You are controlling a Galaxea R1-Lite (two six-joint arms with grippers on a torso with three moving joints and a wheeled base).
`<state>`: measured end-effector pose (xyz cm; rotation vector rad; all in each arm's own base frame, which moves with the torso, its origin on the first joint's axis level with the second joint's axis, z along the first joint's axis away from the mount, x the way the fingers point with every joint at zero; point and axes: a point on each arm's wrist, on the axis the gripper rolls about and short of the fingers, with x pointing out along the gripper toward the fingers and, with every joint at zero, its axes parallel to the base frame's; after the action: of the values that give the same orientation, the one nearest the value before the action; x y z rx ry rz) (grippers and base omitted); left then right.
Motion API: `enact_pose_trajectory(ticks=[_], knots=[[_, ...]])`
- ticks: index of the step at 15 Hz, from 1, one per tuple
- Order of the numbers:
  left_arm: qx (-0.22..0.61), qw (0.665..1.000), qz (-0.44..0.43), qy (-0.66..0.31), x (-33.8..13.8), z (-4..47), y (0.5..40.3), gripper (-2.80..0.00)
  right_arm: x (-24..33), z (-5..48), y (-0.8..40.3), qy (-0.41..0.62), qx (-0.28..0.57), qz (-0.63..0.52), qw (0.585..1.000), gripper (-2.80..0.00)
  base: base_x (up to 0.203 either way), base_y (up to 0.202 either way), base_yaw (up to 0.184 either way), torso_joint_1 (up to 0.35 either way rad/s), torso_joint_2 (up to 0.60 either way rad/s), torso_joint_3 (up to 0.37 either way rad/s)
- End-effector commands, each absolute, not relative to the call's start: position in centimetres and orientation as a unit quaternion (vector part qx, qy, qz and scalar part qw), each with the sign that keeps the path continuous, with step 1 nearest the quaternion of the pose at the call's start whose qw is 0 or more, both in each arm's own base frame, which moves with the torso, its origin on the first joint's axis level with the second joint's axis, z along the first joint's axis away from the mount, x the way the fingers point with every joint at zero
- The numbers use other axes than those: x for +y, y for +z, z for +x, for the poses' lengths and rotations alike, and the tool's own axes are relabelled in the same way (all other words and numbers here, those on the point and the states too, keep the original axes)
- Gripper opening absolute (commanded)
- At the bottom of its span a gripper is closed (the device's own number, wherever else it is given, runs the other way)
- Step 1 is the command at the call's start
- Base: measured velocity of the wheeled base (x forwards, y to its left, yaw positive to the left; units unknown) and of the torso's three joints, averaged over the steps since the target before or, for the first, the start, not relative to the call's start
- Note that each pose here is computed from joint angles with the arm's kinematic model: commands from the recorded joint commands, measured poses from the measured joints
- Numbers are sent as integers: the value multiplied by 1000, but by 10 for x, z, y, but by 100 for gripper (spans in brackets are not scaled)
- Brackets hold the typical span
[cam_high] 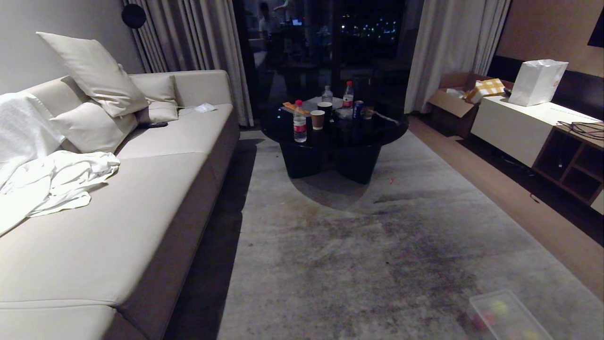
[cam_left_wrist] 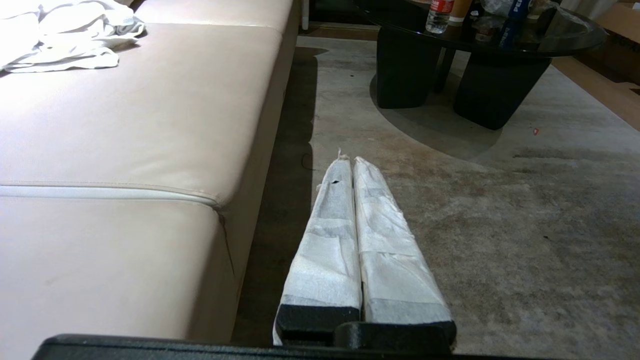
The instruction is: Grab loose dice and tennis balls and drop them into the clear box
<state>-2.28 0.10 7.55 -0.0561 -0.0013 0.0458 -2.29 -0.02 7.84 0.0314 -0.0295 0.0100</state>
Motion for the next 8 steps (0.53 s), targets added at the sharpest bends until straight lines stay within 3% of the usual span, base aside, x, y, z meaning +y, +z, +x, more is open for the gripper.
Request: enact_pose_trajectory(ticks=[1, 8], knots=[[1, 999, -28, 23, 1, -23, 75, -280, 0, -22, 75, 6, -9, 16, 1000, -280, 0, 0, 0, 0, 0, 0], [1, 999, -28, 23, 1, -23, 75, -280, 0, -22, 75, 6, -9, 16, 1000, -280, 0, 0, 0, 0, 0, 0]])
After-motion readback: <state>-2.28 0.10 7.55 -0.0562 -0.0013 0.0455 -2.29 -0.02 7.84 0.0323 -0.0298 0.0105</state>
